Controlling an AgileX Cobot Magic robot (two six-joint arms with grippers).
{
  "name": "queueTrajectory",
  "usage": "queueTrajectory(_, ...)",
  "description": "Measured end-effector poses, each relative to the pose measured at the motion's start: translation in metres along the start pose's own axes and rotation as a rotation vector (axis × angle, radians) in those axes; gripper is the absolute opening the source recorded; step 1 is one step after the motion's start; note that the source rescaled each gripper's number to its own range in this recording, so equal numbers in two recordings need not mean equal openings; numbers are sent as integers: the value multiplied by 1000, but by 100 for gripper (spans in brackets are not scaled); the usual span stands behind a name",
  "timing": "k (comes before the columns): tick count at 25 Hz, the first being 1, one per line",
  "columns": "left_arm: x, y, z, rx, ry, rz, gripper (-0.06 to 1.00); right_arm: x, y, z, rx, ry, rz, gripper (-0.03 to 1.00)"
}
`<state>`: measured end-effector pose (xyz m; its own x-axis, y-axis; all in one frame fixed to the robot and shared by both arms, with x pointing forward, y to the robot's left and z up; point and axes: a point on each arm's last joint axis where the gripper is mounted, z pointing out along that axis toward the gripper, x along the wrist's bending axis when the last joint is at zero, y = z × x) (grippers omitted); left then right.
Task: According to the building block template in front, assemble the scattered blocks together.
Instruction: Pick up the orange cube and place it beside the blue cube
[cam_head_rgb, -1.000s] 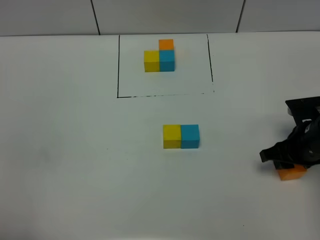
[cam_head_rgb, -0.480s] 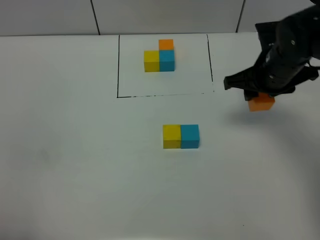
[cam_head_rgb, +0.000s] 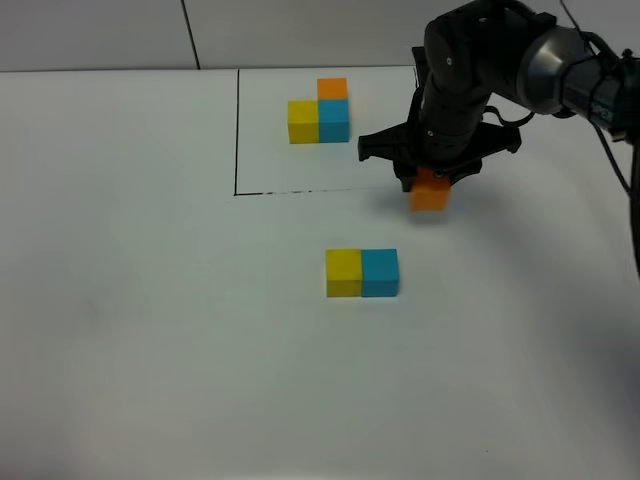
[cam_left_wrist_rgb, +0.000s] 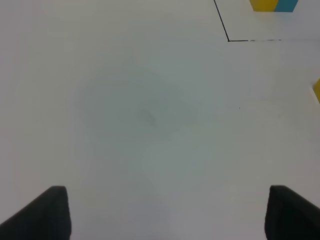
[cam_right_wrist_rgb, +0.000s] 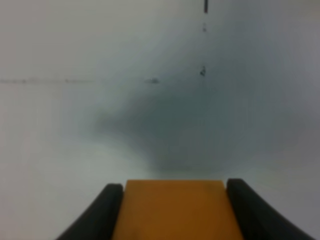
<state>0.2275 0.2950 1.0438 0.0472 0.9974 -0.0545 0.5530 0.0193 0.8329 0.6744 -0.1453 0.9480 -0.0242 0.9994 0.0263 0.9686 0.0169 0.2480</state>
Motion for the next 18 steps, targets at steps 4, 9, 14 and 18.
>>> queueTrajectory(4,0,0,0,0,0,0,67,9,1,15,30,6,-6,2)
queueTrajectory(9,0,0,0,0,0,0,67,26,-6,24,52,8,-42,2)
queueTrajectory(14,0,0,0,0,0,0,67,38,-9,25,40,20,-47,2)
queueTrajectory(18,0,0,0,0,0,0,67,43,-11,30,37,24,-45,2)
